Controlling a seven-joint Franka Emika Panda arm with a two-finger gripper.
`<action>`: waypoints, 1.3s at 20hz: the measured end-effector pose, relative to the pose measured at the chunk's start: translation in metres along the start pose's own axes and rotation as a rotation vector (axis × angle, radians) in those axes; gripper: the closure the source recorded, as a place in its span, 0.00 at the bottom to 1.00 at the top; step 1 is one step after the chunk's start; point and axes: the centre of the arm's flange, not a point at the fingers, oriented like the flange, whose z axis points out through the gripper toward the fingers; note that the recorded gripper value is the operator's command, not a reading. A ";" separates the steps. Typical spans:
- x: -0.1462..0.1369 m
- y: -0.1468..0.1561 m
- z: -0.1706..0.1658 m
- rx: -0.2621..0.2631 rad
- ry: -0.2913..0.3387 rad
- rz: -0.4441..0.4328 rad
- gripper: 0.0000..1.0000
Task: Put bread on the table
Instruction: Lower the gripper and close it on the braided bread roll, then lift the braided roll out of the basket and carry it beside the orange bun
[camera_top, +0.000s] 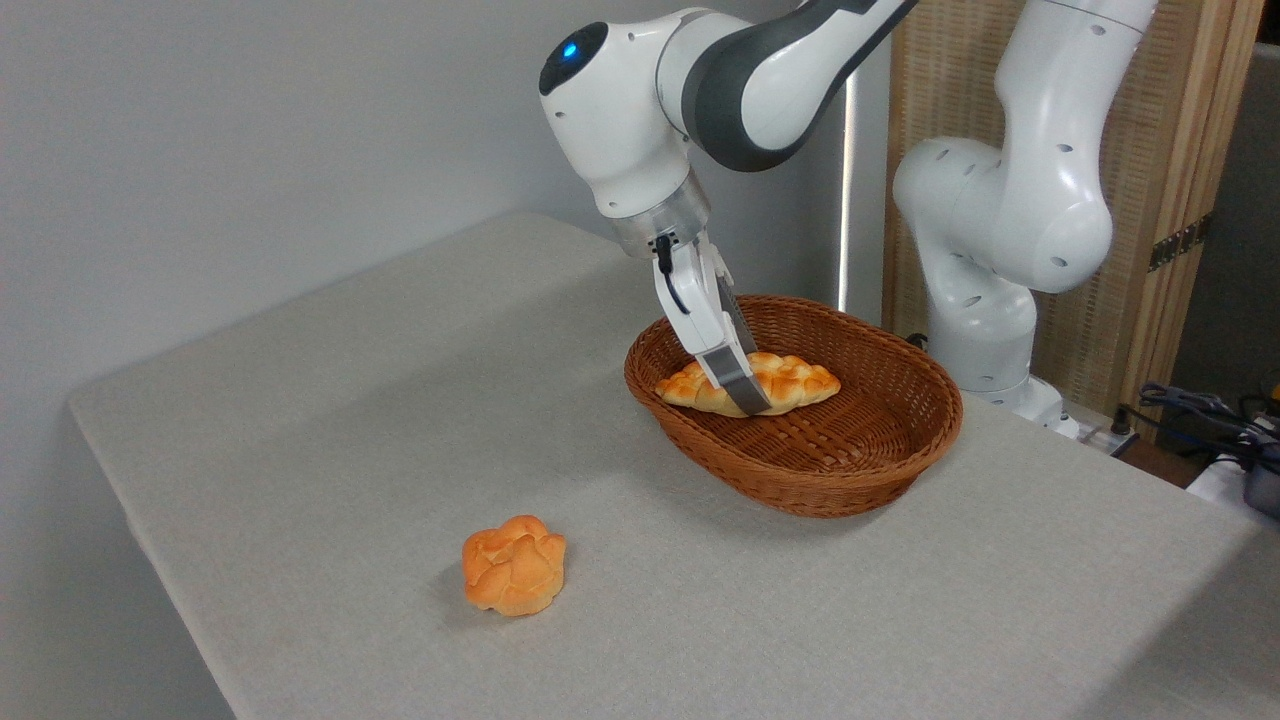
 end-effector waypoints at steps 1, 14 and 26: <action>0.000 0.000 0.000 0.000 0.000 0.000 0.68; -0.016 0.019 -0.082 -0.017 0.021 -0.014 0.67; -0.027 -0.124 -0.153 0.197 0.462 -0.461 0.55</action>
